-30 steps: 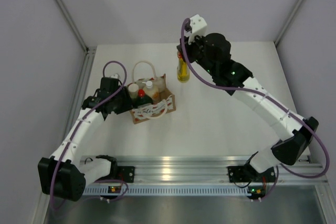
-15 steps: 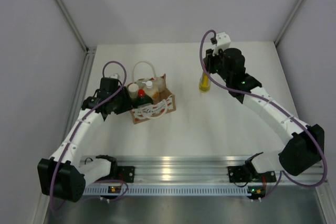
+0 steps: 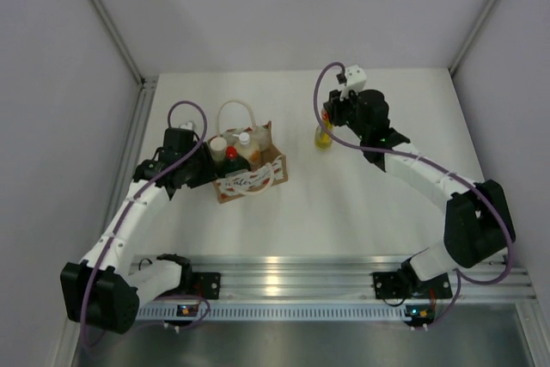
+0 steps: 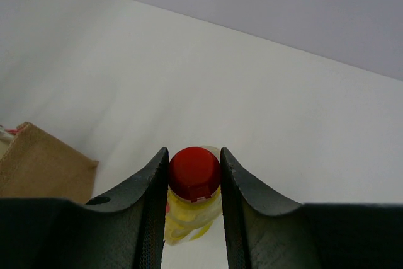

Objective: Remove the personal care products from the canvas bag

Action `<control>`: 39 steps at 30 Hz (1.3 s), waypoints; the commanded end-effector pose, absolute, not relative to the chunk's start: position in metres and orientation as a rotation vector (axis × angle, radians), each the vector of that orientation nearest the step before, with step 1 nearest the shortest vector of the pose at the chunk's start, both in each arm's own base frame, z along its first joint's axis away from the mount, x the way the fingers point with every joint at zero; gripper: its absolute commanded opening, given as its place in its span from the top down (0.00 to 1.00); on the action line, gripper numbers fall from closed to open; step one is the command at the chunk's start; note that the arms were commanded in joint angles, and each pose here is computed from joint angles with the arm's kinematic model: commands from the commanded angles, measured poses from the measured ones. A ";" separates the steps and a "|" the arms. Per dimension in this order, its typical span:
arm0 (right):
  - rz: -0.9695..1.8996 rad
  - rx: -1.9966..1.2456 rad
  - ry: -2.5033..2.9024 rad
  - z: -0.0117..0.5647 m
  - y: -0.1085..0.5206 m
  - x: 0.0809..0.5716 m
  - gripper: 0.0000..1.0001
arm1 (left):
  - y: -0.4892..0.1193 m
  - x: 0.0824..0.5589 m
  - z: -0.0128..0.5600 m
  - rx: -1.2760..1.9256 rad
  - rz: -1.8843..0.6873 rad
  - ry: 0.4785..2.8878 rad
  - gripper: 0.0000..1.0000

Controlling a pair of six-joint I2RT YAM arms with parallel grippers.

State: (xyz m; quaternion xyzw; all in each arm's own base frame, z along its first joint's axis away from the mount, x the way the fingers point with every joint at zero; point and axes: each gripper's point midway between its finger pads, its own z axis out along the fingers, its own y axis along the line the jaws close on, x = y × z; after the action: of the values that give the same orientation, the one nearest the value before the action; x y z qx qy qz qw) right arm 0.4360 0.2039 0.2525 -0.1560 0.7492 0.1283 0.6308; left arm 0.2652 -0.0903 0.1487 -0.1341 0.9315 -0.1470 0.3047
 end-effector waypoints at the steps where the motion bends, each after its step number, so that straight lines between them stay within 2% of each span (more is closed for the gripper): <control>1: 0.386 -0.336 1.430 0.320 0.215 0.445 1.00 | -0.090 0.262 0.151 -0.336 -0.383 2.453 0.58; 9: 0.398 -0.462 1.445 0.290 0.227 0.441 0.99 | -0.090 0.262 0.151 -0.336 -0.381 2.451 0.58; 10: 0.408 -0.477 1.442 0.289 0.229 0.439 0.91 | -0.090 0.262 0.150 -0.335 -0.384 2.454 0.58; 11: 0.408 -0.480 1.441 0.289 0.229 0.438 0.63 | -0.090 0.262 0.151 -0.335 -0.382 2.450 0.58; 12: 0.409 -0.481 1.442 0.289 0.229 0.437 0.43 | -0.090 0.262 0.151 -0.335 -0.384 2.454 0.58; 13: 0.406 -0.483 1.448 0.287 0.229 0.437 0.43 | -0.090 0.262 0.151 -0.333 -0.383 2.452 0.58; 16: 0.413 -0.498 1.450 0.288 0.230 0.434 0.20 | -0.090 0.262 0.150 -0.334 -0.382 2.455 0.58; 17: 0.414 -0.497 1.442 0.293 0.230 0.432 0.08 | -0.090 0.262 0.150 -0.336 -0.382 2.457 0.59; 22: 0.446 -0.520 1.447 0.310 0.237 0.418 0.07 | -0.091 0.263 0.148 -0.336 -0.382 2.464 0.60; 25: 0.493 -0.559 1.420 0.332 0.253 0.393 0.07 | -0.090 0.263 0.148 -0.336 -0.377 2.465 0.60; 28: 0.576 -0.623 1.384 0.339 0.282 0.361 0.05 | -0.090 0.263 0.148 -0.339 -0.379 2.464 0.61; 29: 0.622 -0.647 1.359 0.342 0.298 0.346 0.01 | -0.090 0.263 0.149 -0.340 -0.378 2.460 0.60; 33: 0.825 -0.746 1.306 0.340 0.346 0.305 0.00 | -0.089 0.263 0.150 -0.345 -0.375 2.454 0.61; 39: 0.943 -0.896 1.275 0.322 0.406 0.279 0.00 | -0.089 0.262 0.152 -0.346 -0.376 2.443 0.61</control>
State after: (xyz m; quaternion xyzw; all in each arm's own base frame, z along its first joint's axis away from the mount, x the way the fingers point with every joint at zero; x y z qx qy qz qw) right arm 0.2931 0.3795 0.2957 -0.3680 0.6010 0.3680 0.6066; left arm 0.2646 -0.0909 0.1492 -0.1325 0.9311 -0.1462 0.3066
